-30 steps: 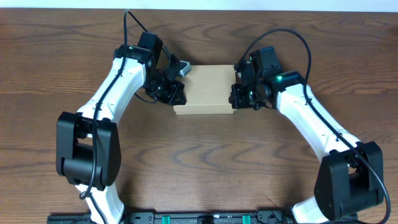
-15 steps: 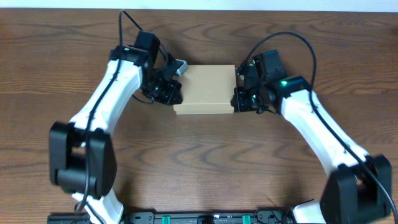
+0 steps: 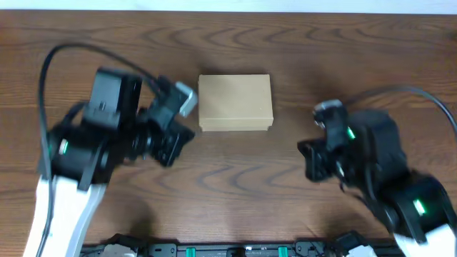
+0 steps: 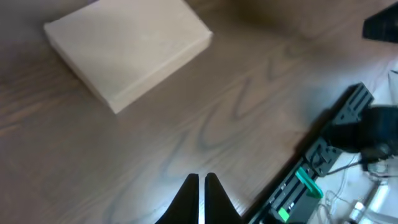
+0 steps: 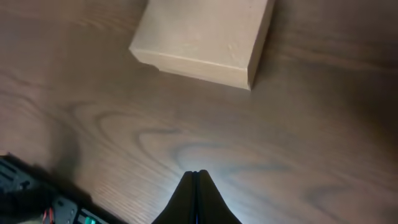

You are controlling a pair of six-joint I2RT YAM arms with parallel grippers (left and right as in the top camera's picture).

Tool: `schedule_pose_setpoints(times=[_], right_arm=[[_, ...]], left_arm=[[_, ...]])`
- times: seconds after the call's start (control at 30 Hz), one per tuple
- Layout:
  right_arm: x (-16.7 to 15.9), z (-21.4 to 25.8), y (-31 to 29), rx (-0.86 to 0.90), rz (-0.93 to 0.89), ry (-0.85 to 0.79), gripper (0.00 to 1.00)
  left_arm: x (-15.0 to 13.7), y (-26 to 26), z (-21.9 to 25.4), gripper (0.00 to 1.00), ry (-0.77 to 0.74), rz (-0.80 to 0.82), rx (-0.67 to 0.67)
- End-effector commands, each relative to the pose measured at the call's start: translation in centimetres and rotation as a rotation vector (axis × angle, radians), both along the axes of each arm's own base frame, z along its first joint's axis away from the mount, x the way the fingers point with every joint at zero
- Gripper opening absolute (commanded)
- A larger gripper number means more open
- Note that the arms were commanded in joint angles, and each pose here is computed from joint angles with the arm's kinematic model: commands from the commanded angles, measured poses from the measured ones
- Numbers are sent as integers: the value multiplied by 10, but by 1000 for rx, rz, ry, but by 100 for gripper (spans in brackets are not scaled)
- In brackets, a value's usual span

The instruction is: Pack container

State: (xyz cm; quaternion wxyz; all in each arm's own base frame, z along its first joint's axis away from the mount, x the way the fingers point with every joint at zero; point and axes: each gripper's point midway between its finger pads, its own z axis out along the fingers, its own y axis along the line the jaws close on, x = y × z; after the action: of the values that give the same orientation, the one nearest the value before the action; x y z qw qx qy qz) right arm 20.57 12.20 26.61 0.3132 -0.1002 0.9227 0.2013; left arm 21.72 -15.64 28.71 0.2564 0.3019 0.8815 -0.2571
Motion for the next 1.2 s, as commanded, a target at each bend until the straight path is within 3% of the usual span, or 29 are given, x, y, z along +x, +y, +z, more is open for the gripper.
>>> schedule_pose_setpoints(times=[0.0, 0.23, 0.43, 0.47, 0.5, 0.53, 0.57, 0.77, 1.17], right_arm=[[-26, -3, -14, 12, -49, -40, 2], [-77, -43, -32, 151, -120, -52, 1], [-91, -64, -32, 232, -138, -41, 1], [-92, -65, -32, 239, -146, -36, 11], [-92, -65, -32, 246, -154, -28, 34], [-93, -66, -31, 256, -160, -13, 68], [-95, -69, -31, 263, -162, 6, 99], [-97, -74, -30, 327, -240, 85, 99], [-97, -75, -31, 328, -249, 90, 99]], left_arm=[[-31, 5, -20, 6, 14, -6, 1], [-77, 17, -87, 6, 67, 61, -51], [-83, 15, -115, 6, 128, 145, -124], [-82, 15, -116, 6, 141, 164, -133], [-79, 15, -116, 11, 147, 183, -140], [-77, 15, -115, 84, 152, 204, -145], [-75, 15, -114, 95, 151, 214, -151], [-74, 15, -114, 95, 163, 234, -159], [-72, 18, -116, 95, 153, 252, -140]])
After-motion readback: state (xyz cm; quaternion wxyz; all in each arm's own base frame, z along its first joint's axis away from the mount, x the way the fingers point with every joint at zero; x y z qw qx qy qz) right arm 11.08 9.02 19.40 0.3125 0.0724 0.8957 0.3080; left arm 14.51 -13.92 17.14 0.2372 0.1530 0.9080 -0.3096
